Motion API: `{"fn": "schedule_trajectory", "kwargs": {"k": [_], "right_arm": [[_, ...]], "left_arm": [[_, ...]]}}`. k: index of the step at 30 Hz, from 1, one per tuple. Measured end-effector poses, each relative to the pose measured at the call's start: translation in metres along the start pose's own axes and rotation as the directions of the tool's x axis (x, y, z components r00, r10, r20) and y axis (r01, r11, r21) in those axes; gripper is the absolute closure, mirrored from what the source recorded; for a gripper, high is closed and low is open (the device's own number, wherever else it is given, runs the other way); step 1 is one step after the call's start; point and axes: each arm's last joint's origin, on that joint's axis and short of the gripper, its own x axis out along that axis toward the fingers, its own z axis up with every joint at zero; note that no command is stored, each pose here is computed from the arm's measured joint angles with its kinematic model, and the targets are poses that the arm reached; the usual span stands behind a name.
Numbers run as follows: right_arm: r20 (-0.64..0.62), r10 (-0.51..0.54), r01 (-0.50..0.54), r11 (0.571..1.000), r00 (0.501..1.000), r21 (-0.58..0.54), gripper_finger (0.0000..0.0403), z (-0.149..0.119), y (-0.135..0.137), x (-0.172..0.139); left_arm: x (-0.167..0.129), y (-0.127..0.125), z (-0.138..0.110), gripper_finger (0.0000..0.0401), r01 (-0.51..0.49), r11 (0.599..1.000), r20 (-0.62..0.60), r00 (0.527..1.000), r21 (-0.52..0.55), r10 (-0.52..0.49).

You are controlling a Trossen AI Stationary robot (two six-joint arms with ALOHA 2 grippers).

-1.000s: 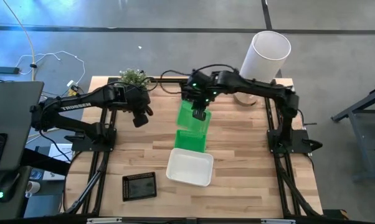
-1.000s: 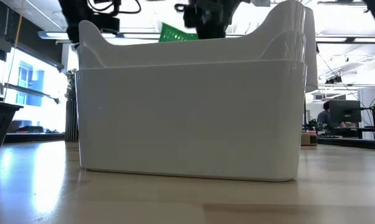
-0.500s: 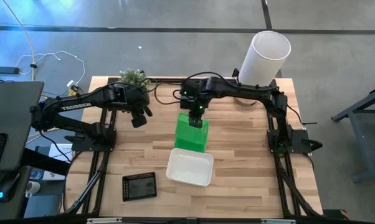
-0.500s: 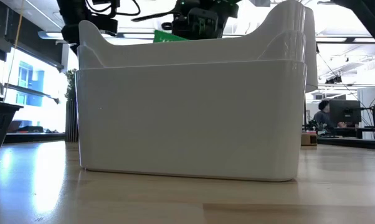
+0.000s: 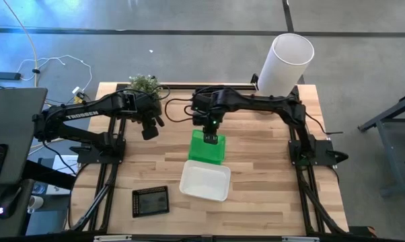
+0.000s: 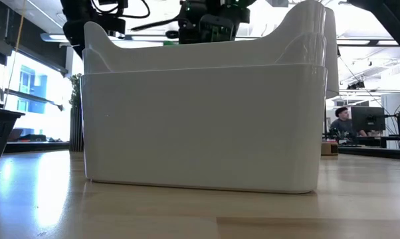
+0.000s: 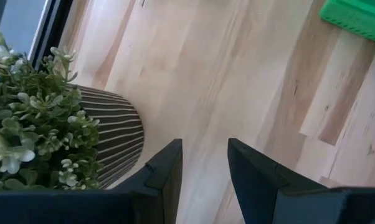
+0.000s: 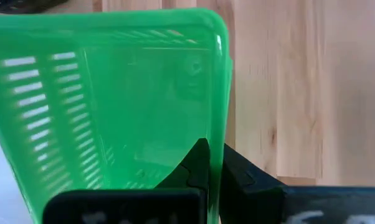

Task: Stack baskets by color
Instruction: Stack the right green bin on the left green bins

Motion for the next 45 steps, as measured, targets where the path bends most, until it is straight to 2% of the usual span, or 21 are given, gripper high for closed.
{"fn": "schedule_trajectory", "kwargs": {"k": [14,20,31,45], "right_arm": [[-0.091,0.003,0.000,1.000,0.996,0.028,0.0403,-0.001,-0.010,0.035],[-0.142,-0.100,0.106,0.994,0.985,0.036,0.0403,-0.005,-0.020,0.038],[-0.187,-0.272,0.270,0.962,0.944,-0.036,0.0403,-0.010,-0.036,0.033],[-0.191,-0.314,0.292,0.947,0.930,-0.135,0.0402,-0.012,-0.049,0.028]], "left_arm": [[0.000,0.000,0.000,0.0286,0.001,1.000,0.001,1.000,0.000,-0.001],[0.000,0.000,0.000,0.0286,0.001,1.000,0.001,1.000,0.000,-0.001],[0.000,0.000,0.000,0.0286,0.000,1.000,0.000,1.000,0.000,0.000],[0.000,0.000,0.000,0.0286,0.000,1.000,0.000,1.000,-0.008,0.000]]}}
